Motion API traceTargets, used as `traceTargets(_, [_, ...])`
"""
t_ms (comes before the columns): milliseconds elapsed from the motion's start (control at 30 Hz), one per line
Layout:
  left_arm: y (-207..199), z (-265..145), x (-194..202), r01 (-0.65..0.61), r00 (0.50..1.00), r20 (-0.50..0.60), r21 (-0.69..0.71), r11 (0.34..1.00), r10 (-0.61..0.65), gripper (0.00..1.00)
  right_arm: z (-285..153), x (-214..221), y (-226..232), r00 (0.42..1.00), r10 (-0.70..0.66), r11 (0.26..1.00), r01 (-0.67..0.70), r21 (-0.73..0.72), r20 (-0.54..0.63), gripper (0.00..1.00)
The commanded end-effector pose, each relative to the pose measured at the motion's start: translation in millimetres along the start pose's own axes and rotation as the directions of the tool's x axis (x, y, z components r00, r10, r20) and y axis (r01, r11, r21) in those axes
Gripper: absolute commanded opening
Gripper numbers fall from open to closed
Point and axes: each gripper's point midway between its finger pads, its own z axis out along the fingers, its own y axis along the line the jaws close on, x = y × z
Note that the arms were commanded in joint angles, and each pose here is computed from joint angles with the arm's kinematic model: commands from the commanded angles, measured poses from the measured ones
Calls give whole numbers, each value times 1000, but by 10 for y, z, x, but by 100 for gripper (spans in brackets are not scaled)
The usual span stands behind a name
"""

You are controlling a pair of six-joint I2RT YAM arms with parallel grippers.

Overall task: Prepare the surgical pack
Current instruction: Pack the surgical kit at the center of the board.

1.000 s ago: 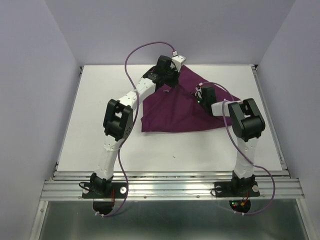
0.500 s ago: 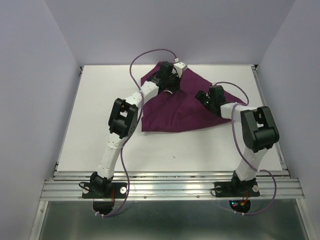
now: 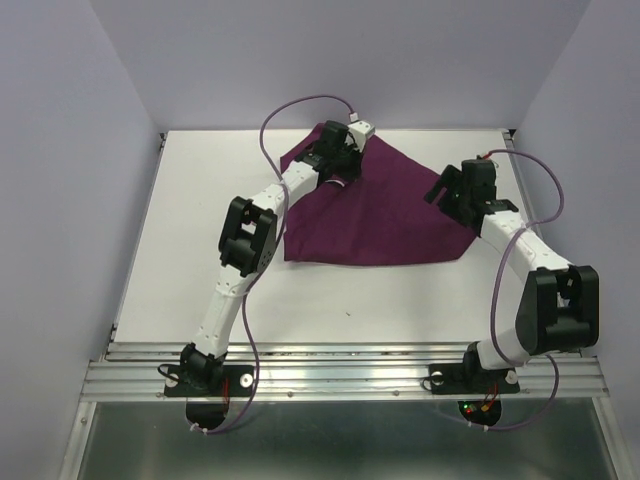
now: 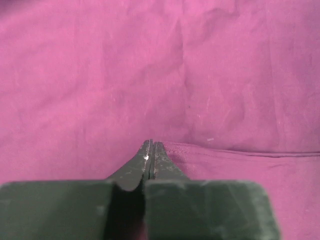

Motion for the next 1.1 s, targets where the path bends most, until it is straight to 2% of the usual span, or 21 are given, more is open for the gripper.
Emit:
traceTargets(0, [49, -142, -614, -29, 989, 145, -22, 999, 32, 23, -148, -172, 87, 997, -70, 998, 70, -8, 24, 83])
traceTargets(33, [39, -158, -646, -29, 988, 149, -19, 999, 31, 44, -162, -190, 147, 997, -75, 997, 76, -33, 21, 83])
traceTargets(133, [-9, -298, -808, -32, 984, 175, -14, 999, 34, 73, -166, -167, 269, 996, -92, 991, 91, -96, -2, 81])
traceTargets(200, [-22, -395, -891, -35, 982, 185, -20, 999, 38, 80, -151, -105, 378, 993, -113, 984, 108, -142, -24, 80])
traceTargets(300, [13, -650, -1122, -39, 974, 221, -78, 996, 55, 81, -138, -42, 596, 988, -151, 971, 142, -191, -34, 79])
traceTargets(367, [126, -873, -1256, -21, 971, 233, -166, 986, 60, 81, -86, 46, 784, 981, -190, 960, 175, -221, -48, 78])
traceTargets(433, [263, -1021, -1250, 12, 975, 221, -225, 974, 39, 78, -1, 207, 950, 969, -237, 946, 212, -244, -75, 77])
traceTargets(500, [514, -1213, -1172, 89, 978, 208, -285, 954, -29, 70, 20, 217, 1164, 960, -269, 931, 241, -275, -71, 75])
traceTargets(533, [601, -1228, -1036, 155, 976, 194, -291, 944, -100, 59, 111, 382, 1234, 946, -309, 921, 272, -278, -100, 75])
traceTargets(567, [661, -1346, -1036, 190, 970, 203, -284, 940, -135, 54, 132, 426, 1305, 939, -328, 914, 288, -286, -104, 73])
traceTargets(600, [925, -1461, -964, 247, 959, 213, -306, 920, -187, 45, 138, 396, 1417, 935, -343, 905, 303, -297, -91, 71])
traceTargets(633, [1059, -1529, -878, 298, 947, 217, -314, 901, -238, 45, 163, 432, 1474, 931, -354, 900, 312, -304, -93, 69])
traceTargets(667, [1139, -1575, -706, 379, 921, 210, -301, 875, -327, 33, 229, 562, 1534, 920, -376, 892, 326, -312, -113, 68])
traceTargets(733, [1406, -1661, -491, 464, 884, 218, -310, 830, -414, 20, 279, 615, 1618, 912, -393, 886, 341, -314, -118, 66])
traceTargets(767, [1618, -1711, -222, 515, 857, 199, -322, 794, -475, 0, 298, 551, 1693, 914, -392, 883, 343, -320, -102, 64])
traceTargets(833, [1846, -1731, 127, 578, 814, 176, -350, 737, -554, 0, 392, 571, 1808, 912, -396, 879, 343, -330, -105, 62])
traceTargets(1067, [2157, -1542, 751, 628, 753, 131, -437, 644, -645, 0, 717, 649, 2091, 880, -459, 850, 397, -347, -119, 60])
